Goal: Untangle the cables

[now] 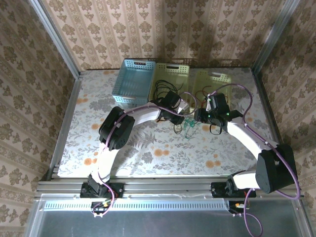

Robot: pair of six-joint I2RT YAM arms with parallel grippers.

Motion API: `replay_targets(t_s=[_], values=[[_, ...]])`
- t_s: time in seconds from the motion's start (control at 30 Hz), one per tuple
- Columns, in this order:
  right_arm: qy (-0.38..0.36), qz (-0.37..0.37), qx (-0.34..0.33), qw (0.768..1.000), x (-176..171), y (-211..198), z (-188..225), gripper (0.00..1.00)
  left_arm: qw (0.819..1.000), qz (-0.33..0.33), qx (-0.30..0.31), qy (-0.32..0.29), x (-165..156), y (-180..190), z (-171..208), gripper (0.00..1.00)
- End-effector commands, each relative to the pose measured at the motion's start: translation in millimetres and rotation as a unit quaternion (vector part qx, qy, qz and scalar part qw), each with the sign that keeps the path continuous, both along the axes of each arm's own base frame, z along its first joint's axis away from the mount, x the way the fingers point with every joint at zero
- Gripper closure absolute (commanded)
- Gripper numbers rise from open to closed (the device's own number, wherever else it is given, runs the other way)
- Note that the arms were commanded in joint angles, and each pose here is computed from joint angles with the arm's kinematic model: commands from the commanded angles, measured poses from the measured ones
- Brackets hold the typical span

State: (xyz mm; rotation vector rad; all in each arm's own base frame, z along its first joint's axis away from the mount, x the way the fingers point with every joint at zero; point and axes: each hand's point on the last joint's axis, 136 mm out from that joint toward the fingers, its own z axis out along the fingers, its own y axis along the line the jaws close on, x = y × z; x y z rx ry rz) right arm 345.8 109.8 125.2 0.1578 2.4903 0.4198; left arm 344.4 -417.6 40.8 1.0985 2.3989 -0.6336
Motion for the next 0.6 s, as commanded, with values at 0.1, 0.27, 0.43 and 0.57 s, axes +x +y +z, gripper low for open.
replay_targets(t_s=[0.1, 0.27, 0.43, 0.57], values=[[0.009, 0.003, 0.003, 1.0, -3.5, 0.3, -15.8, 0.51, 1.0, -0.015, -0.013, -0.024, -4.0, -1.7, 15.0, 1.0], [0.058, 0.044, 0.017, 0.997, -6.5, 16.7, -46.1, 0.5, 0.998, -0.035, -0.043, -0.035, -17.3, 4.9, 45.9, 1.0], [0.115, 0.054, 0.015, 0.992, -9.2, 21.6, -77.1, 0.51, 0.995, -0.055, -0.081, -0.03, -32.0, 10.5, 76.6, 1.0], [0.16, 0.026, -0.009, 0.987, -15.9, 9.8, -102.3, 0.53, 0.992, -0.044, -0.111, -0.05, -28.5, 22.2, 113.6, 1.0]])
